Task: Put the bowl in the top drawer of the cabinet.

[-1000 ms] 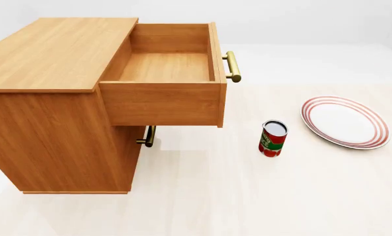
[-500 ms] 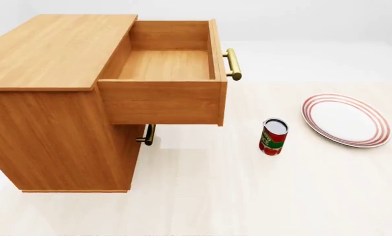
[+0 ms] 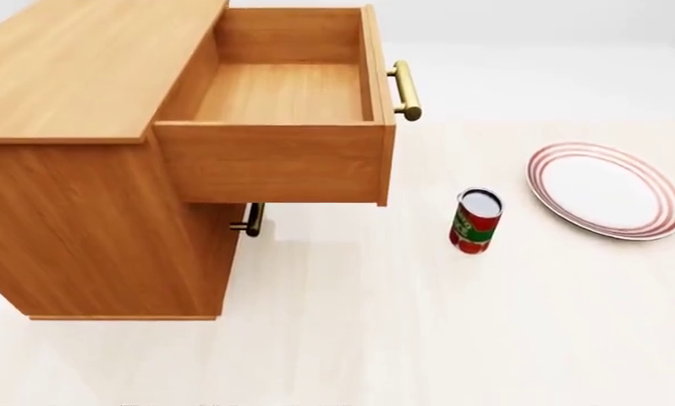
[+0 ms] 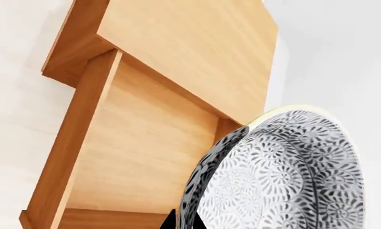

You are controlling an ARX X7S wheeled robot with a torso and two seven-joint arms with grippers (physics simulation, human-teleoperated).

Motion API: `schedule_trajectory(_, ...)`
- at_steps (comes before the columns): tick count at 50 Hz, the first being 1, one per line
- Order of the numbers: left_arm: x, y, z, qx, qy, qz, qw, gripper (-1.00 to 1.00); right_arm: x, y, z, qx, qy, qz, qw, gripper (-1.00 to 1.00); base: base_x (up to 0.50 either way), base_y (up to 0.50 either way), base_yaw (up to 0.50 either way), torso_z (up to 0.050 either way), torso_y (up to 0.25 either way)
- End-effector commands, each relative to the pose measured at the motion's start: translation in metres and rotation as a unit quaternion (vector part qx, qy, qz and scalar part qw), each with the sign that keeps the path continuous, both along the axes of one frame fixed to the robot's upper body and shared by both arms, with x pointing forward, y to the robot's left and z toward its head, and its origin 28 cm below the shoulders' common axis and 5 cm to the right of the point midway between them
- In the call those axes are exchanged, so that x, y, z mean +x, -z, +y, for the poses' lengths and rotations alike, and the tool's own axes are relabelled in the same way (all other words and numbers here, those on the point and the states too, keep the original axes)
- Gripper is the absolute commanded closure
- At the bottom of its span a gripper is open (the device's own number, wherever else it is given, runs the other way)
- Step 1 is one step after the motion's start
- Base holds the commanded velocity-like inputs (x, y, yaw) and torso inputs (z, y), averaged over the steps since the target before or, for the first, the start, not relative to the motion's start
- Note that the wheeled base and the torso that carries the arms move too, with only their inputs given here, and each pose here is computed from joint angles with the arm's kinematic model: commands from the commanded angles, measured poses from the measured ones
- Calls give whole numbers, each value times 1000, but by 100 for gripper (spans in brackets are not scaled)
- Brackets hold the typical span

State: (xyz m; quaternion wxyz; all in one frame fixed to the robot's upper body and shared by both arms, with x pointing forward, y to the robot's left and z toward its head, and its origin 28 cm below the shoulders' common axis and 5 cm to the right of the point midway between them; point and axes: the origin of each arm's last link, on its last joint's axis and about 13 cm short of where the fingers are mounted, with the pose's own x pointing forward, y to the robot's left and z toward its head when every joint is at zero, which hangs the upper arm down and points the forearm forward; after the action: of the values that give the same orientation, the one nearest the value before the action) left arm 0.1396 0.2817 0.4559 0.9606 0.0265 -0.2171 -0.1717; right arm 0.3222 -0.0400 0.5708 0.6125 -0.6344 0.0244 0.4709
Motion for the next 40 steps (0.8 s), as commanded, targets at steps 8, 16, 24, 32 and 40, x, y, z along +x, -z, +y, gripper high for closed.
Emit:
schedule_trajectory(8, 0, 0, 0, -2, -1, -9, 1000, -100, -9, -5, 10, -6, -32, -7, 999, 100, 0, 0, 0, 0, -77)
schedule_trajectory(16, 0, 0, 0, -4, -1, -9, 1000, -100, -6, -5, 5, -4, -12, -12, 1000, 100, 0, 0, 0, 0, -76)
schedule_trajectory(24, 0, 0, 0, -3, -2, -10, 1000, -100, -7, -6, 5, 0, -11, -15, 1000, 100, 0, 0, 0, 0, -76)
schedule_trajectory(32, 0, 0, 0, -4, -3, -12, 1000, -100, -8, -5, 8, 1, -19, -6, 1000, 100, 0, 0, 0, 0, -76)
schedule_trajectory(40, 0, 0, 0, -4, -5, -16, 1000, -100, -8, -4, 9, -5, -15, -1, 1000, 100, 0, 0, 0, 0, -77)
